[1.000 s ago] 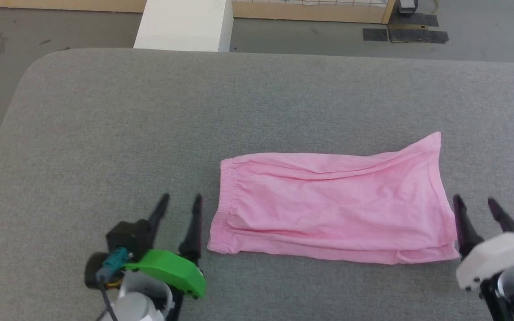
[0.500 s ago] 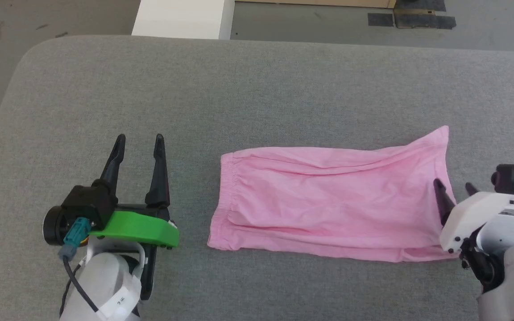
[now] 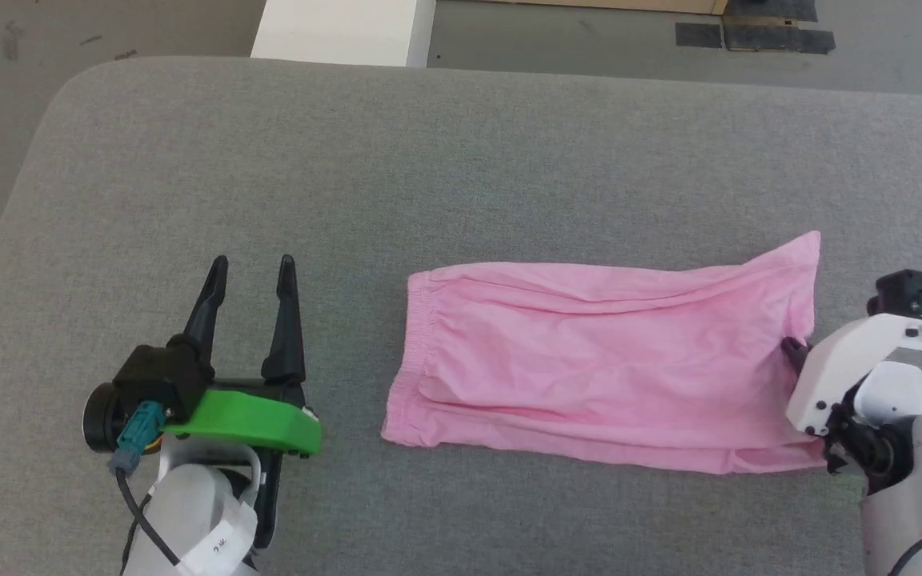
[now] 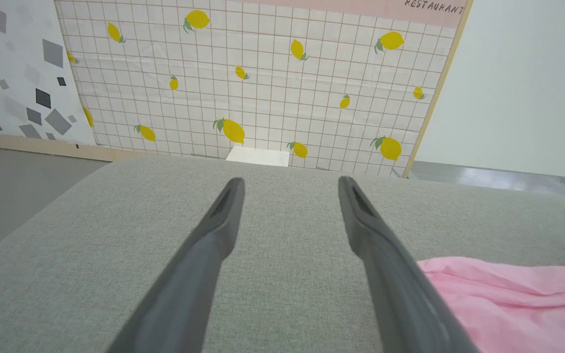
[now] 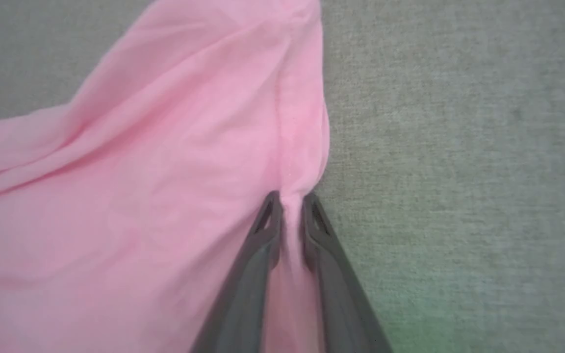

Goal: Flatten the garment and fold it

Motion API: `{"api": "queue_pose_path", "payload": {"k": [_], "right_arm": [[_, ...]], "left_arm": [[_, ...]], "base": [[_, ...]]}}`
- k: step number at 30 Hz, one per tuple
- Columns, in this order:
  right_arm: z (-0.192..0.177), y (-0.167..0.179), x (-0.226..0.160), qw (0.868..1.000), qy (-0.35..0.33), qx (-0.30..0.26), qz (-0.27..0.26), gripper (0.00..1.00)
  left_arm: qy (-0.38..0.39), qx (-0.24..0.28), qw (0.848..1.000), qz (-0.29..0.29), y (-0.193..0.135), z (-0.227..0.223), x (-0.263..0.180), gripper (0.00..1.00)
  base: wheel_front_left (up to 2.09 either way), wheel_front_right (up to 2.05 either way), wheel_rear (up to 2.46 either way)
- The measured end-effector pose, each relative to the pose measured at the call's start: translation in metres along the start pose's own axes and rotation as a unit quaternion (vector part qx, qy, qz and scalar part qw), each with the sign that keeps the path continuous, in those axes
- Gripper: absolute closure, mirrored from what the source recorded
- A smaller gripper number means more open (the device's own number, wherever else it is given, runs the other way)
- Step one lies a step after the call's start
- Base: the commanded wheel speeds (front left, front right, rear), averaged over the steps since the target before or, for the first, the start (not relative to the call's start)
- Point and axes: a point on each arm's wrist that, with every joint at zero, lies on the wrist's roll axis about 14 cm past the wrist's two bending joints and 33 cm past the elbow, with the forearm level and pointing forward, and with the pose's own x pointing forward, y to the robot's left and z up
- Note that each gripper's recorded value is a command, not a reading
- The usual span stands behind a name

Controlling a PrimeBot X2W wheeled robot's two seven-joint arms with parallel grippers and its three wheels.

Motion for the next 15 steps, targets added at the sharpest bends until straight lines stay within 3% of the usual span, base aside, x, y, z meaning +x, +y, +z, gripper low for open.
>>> {"api": "queue_pose_path", "payload": {"k": [7, 15], "right_arm": [[0.004, 0.0, -0.01, 0.999, -0.035, 0.014, 0.003, 1.0], [0.022, -0.058, -0.043, 0.991, -0.102, 0.017, -0.084, 1.0]], "left_arm": [[0.005, -0.003, 1.0, 0.002, 0.002, -0.004, 0.0, 0.0], [0.01, -0.009, 1.0, 0.001, 0.001, -0.007, -0.002, 0.0]], "base": [[0.0, 0.0, 0.0], [0.0, 0.0, 0.0]]}}
